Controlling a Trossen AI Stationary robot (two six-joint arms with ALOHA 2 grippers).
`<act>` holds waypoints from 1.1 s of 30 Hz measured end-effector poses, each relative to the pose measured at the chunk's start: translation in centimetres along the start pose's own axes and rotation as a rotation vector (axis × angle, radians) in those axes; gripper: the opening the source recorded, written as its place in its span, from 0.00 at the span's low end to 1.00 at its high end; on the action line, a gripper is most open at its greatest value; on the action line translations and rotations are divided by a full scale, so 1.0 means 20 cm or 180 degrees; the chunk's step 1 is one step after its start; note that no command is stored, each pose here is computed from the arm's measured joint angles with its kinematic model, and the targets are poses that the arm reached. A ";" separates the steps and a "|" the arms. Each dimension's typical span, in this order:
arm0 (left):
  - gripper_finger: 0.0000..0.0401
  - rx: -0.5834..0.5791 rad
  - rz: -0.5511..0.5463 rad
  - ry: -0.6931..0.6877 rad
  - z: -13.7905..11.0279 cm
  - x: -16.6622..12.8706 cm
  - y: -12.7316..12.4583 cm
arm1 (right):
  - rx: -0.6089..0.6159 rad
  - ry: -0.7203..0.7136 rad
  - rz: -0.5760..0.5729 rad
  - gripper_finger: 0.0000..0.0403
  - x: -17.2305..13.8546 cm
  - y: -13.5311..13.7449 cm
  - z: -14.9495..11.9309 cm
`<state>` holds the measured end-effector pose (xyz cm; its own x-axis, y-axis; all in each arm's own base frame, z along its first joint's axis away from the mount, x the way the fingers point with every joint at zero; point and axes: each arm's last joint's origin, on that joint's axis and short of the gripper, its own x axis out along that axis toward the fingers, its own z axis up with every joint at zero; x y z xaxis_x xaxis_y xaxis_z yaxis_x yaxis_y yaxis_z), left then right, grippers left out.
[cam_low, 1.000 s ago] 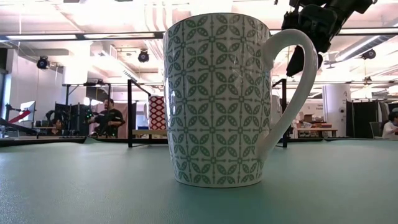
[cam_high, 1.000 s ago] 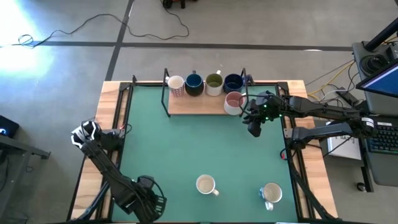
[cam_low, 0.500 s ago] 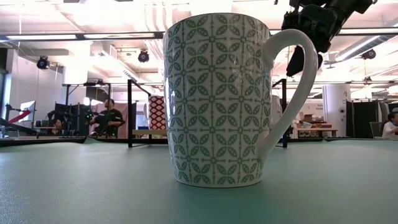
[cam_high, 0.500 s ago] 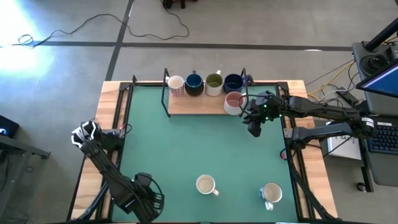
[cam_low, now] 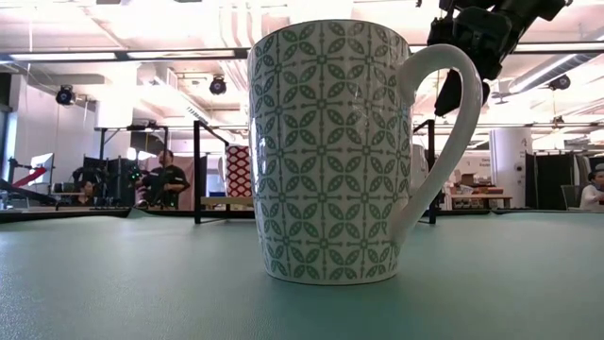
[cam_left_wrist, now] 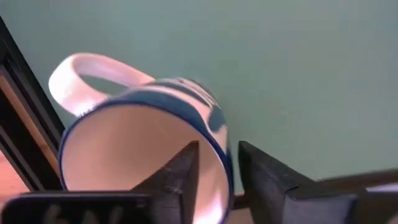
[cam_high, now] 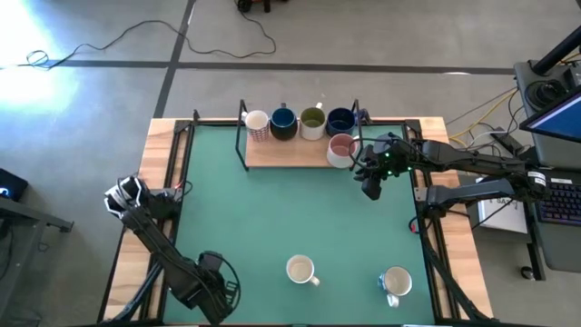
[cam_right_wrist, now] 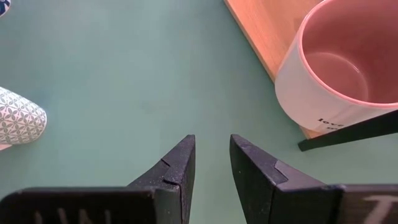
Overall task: Place coffee mugs
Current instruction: Put the blue pattern mug on the shelf
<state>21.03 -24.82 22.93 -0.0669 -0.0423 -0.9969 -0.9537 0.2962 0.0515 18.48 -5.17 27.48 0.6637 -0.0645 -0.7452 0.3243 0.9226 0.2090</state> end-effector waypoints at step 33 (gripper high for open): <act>0.04 0.1402 -0.0152 -0.0691 0.86 -0.07 -0.24 | 0.0000 -0.0001 0.0000 0.22 0.00 0.00 0.00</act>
<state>30.80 -9.87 23.07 0.0812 0.1202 -0.9894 -0.7366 0.6759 0.0217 18.47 -5.17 27.48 0.6640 -0.0646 -0.7450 0.3242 0.9226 0.2090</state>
